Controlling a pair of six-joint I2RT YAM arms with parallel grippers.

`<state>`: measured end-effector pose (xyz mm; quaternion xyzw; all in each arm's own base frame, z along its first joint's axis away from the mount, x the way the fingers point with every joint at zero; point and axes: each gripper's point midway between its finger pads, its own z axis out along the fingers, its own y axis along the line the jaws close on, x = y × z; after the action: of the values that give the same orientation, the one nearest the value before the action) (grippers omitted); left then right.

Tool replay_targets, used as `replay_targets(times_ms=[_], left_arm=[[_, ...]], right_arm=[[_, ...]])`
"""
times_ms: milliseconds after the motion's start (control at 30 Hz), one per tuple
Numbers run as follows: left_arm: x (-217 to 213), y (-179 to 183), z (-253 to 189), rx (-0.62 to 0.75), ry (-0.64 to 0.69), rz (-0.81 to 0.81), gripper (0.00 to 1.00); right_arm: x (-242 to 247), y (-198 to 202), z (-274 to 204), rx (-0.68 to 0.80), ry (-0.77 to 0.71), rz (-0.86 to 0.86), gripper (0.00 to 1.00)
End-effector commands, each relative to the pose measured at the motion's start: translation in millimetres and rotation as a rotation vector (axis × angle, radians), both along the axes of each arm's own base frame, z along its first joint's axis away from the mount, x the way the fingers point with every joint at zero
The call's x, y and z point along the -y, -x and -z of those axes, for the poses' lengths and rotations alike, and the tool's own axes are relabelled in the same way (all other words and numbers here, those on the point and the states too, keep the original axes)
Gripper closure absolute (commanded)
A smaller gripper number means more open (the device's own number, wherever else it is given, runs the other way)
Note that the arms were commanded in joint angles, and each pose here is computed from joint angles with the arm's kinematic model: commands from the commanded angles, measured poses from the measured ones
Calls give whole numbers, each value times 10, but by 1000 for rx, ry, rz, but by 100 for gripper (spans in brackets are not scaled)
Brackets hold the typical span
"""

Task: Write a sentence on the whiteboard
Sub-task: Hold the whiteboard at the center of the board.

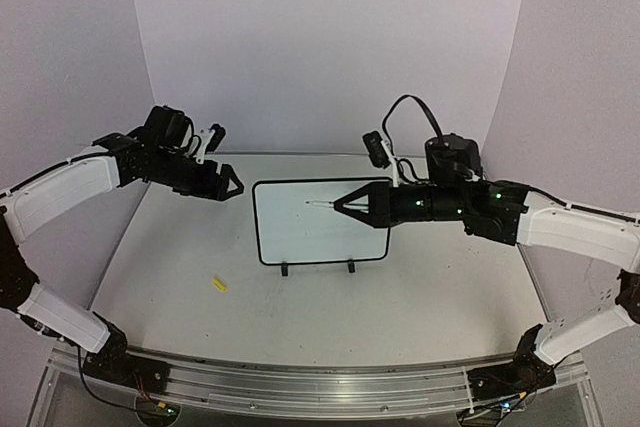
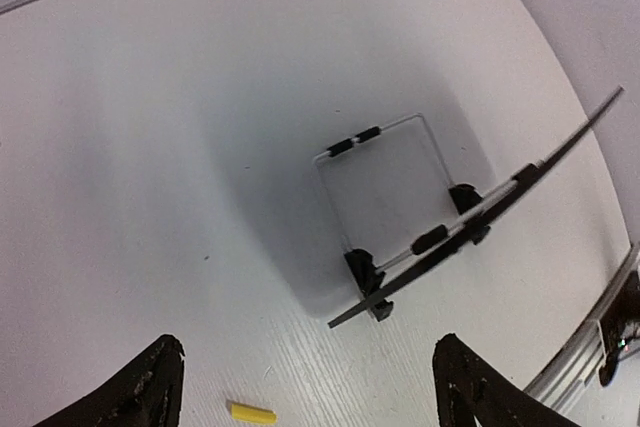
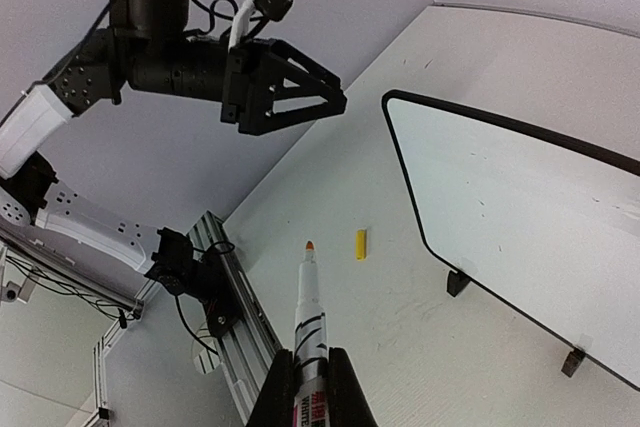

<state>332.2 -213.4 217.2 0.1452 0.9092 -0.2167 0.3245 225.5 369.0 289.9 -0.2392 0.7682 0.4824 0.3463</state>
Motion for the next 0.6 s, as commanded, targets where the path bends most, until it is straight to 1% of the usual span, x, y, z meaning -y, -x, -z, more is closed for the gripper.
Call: replay_targets(times_ms=[0, 67, 233, 300, 400, 433, 567], left_arm=[[390, 307, -385, 139, 98, 392, 15], [491, 376, -445, 178, 133, 487, 15], [548, 318, -353, 230, 82, 574, 20], [550, 256, -292, 249, 49, 584, 25], [555, 181, -193, 261, 11, 596, 37], [569, 181, -155, 252, 8, 611, 39], [587, 124, -76, 238, -8, 616, 43]], right_arm=[[-194, 0, -89, 64, -29, -87, 100], [-253, -26, -52, 65, -34, -113, 100], [-308, -165, 43, 69, -45, -132, 100], [-333, -217, 84, 83, -40, -131, 100], [-364, -276, 160, 101, -24, -124, 100], [-369, -292, 190, 106, -19, -120, 100], [-379, -335, 291, 129, -1, -107, 100]])
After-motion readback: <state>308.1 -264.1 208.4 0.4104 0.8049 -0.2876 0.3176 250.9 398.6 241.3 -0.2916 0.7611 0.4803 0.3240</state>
